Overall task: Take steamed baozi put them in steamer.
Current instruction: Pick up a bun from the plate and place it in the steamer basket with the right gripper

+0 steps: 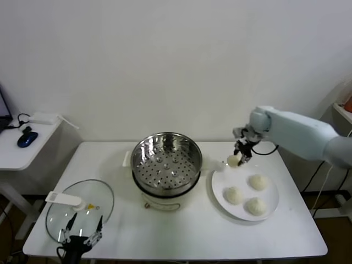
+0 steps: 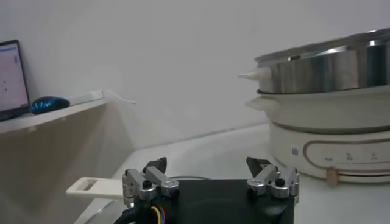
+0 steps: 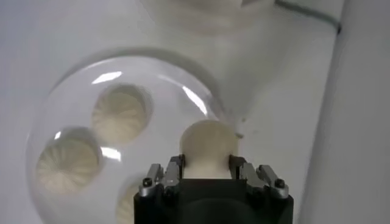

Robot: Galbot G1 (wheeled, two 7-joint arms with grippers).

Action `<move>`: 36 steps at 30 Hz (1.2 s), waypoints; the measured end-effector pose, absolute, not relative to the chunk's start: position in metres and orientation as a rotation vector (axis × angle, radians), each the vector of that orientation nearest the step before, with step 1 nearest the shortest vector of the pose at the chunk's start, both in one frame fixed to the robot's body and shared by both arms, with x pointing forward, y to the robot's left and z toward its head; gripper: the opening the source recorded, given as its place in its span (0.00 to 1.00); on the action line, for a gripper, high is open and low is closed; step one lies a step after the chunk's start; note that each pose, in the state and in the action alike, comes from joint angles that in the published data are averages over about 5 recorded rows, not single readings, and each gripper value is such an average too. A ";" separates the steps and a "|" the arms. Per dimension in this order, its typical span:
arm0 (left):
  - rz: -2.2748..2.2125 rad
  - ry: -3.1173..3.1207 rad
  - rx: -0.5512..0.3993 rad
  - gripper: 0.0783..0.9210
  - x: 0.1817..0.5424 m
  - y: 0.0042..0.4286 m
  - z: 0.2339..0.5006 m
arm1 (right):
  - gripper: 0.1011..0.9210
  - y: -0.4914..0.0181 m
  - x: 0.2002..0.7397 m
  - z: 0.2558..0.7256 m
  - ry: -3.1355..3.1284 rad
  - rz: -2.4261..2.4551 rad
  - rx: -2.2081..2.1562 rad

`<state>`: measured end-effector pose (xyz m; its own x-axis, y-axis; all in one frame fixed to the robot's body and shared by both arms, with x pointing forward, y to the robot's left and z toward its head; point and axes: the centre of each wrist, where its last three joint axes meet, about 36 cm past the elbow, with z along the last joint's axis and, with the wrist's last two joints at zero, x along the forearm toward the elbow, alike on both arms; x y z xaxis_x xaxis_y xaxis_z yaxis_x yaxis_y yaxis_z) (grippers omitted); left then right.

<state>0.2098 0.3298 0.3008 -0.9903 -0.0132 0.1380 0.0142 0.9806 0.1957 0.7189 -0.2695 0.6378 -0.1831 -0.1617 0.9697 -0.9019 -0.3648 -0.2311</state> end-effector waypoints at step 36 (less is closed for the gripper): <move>-0.302 -2.993 0.031 0.88 0.222 0.329 0.289 | 0.55 -0.037 0.742 0.610 -0.570 2.378 2.096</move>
<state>0.2217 0.3293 0.2894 -0.9909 -0.0337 0.1305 -0.0069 0.9797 0.2005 0.7422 -0.0372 0.6102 -0.1511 -0.2887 0.9454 -0.1713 -0.9343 -0.3127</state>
